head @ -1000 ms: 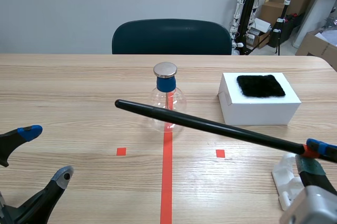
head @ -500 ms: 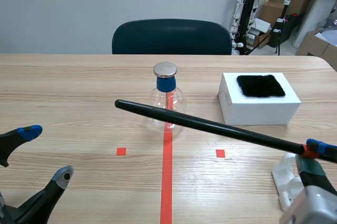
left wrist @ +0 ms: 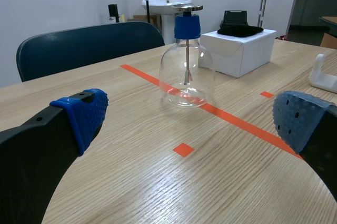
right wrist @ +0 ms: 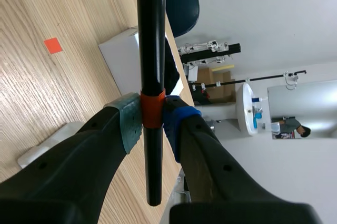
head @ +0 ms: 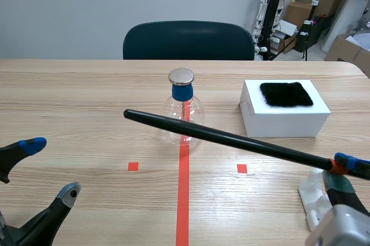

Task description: Do the electroscope experiment. move the rod toward and away from the electroscope

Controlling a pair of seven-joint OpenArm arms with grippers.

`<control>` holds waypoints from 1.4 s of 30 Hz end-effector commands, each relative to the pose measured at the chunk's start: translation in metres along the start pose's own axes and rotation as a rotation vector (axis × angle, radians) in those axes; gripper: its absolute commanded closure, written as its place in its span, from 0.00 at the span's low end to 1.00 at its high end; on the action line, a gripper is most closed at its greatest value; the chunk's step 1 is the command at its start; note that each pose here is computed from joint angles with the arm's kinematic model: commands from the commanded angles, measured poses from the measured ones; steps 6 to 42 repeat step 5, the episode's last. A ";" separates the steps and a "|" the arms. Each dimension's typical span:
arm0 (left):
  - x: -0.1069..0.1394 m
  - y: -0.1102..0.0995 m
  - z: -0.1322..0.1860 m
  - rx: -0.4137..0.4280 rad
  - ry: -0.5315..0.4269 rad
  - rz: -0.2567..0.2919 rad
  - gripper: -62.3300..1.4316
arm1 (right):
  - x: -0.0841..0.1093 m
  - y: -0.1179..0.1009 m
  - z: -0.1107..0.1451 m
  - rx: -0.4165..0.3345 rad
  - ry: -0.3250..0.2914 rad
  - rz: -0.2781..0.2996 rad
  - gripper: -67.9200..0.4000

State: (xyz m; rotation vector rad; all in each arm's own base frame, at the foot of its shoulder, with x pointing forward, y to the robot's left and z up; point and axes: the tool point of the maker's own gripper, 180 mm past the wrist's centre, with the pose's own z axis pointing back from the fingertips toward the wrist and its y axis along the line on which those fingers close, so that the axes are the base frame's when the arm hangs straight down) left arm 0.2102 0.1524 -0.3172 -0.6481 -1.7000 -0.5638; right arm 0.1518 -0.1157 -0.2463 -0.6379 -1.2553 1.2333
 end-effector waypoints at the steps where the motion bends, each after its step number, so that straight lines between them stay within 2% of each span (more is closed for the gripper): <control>1: 0.006 0.003 0.000 0.004 -0.023 -0.005 0.00 | 0.005 -0.010 -0.001 -0.032 -0.016 0.001 0.96; 42: 0.006 0.003 0.000 0.004 -0.023 -0.005 0.00 | 0.005 -0.010 -0.001 -0.032 -0.016 0.001 0.96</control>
